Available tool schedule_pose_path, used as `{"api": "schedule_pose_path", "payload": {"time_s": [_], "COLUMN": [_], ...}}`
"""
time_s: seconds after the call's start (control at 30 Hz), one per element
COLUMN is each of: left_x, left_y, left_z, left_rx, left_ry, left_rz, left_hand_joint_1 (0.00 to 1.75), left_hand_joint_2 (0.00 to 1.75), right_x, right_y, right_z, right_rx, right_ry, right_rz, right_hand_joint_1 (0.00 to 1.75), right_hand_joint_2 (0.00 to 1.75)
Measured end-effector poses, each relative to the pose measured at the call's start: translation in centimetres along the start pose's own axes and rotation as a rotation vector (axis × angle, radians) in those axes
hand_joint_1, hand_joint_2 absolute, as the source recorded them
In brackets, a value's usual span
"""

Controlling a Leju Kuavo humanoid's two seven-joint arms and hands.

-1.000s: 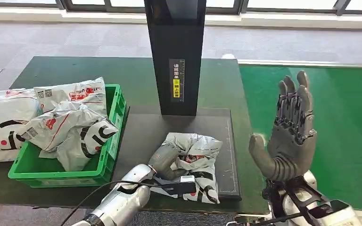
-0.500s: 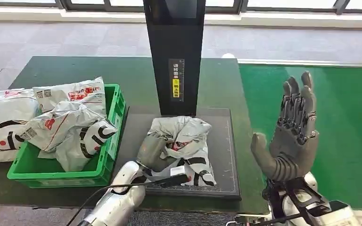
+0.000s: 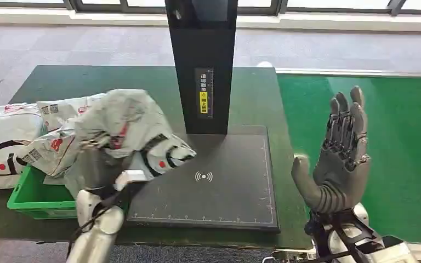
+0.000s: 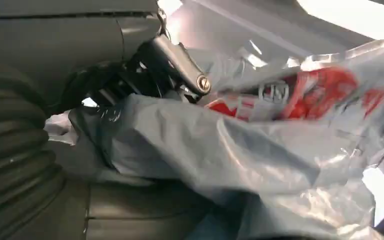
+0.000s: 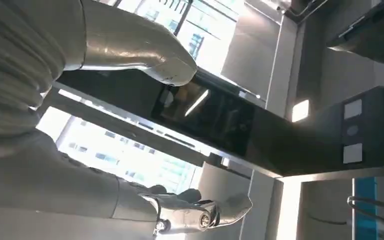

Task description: Moved the parcel from conveyor to table for the left to box.

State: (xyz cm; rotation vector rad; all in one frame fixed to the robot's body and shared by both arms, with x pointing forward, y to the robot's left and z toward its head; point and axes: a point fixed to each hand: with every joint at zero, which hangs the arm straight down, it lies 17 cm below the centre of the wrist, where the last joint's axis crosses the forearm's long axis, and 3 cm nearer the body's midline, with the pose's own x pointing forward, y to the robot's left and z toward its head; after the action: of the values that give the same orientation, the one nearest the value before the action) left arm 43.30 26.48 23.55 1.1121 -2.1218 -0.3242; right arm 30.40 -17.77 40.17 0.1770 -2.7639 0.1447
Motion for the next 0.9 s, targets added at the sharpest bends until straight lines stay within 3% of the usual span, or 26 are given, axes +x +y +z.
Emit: {"api": "schedule_pose_path", "payload": {"time_s": [0.23,0.37,0.73,0.9], "left_x": [-6.3,-7.9,-10.2,-15.9], "left_y": [10.6,13.5,15.7,12.0], "left_z": [-1.4,-1.4,-2.3,-5.3], "left_rx": [0.253,0.303,0.321,0.137], "left_ry": [0.137,0.153,0.189,0.327], "left_rz": [-0.078,-0.13,-0.22,-0.298], "left_hand_joint_1": [1.75,1.75,1.75,1.75], "left_hand_joint_2": [1.75,1.75,1.75,1.75], "right_x": [0.1,0.1,0.2,0.2], "right_y": [0.5,0.6,0.8,0.9], "right_z": [0.0,0.0,-0.1,-0.1], "right_rx": [0.007,0.008,0.012,0.017], "right_ry": [-0.002,-0.003,-0.004,-0.006], "right_rz": [-0.013,-0.013,-0.019,-0.007], "right_hand_joint_1": [0.0,0.0,0.0,0.0], "right_hand_joint_2": [1.75,1.75,1.75,1.75]}}
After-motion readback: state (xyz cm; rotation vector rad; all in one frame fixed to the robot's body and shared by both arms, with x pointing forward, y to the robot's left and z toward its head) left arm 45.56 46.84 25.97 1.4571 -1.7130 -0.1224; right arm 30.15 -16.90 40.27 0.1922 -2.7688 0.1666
